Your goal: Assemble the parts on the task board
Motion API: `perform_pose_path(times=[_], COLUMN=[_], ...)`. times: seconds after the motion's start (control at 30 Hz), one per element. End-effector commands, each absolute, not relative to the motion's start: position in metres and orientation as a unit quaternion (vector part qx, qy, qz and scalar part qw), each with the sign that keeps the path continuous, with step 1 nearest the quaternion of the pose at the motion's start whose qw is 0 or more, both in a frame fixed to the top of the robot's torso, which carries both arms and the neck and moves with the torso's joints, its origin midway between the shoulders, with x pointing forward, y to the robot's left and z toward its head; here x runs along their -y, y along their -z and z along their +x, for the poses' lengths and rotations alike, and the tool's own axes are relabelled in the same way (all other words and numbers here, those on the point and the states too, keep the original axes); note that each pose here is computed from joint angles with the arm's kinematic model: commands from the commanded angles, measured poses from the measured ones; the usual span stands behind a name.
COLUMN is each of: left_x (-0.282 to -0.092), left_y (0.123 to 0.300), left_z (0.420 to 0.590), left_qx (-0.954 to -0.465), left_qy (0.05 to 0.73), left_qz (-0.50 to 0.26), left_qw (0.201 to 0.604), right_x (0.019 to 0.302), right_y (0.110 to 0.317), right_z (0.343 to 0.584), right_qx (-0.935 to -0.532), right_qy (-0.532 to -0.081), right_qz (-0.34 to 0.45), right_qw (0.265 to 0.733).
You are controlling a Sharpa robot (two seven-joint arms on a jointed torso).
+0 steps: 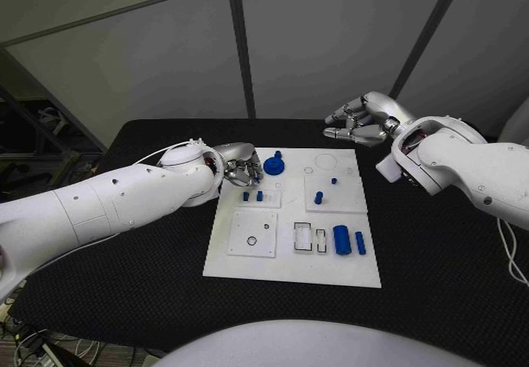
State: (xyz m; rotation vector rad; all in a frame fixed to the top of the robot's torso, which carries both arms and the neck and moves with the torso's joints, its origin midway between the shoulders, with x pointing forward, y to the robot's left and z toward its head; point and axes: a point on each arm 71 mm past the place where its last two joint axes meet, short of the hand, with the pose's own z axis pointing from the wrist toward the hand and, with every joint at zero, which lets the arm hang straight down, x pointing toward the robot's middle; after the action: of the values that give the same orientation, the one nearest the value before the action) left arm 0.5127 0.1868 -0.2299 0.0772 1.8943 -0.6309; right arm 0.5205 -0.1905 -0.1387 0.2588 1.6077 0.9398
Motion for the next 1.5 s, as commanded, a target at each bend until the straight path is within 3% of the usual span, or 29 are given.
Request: perform_pose_path(times=[0.03, 1.0, 1.23, 1.5], left_x=[-0.186, -0.196, -0.205, -0.23], left_y=[0.232, 0.23, 0.226, 0.212], left_z=[0.512, 0.513, 0.513, 0.517], left_qx=[-0.806, -0.799, -0.792, -0.767], left_qy=[0.262, 0.254, 0.259, 0.313], left_qz=[0.034, 0.024, 0.008, -0.099], left_qw=[0.53, 0.545, 0.553, 0.552], right_x=[0.19, 0.194, 0.197, 0.199], right_y=[0.137, 0.139, 0.143, 0.154], right_z=[0.52, 0.521, 0.52, 0.516], right_qx=[-0.69, -0.697, -0.725, -0.749], right_qy=[-0.406, -0.392, -0.342, -0.265], right_qz=[0.108, 0.106, 0.068, -0.035], right_qw=[0.59, 0.591, 0.594, 0.606])
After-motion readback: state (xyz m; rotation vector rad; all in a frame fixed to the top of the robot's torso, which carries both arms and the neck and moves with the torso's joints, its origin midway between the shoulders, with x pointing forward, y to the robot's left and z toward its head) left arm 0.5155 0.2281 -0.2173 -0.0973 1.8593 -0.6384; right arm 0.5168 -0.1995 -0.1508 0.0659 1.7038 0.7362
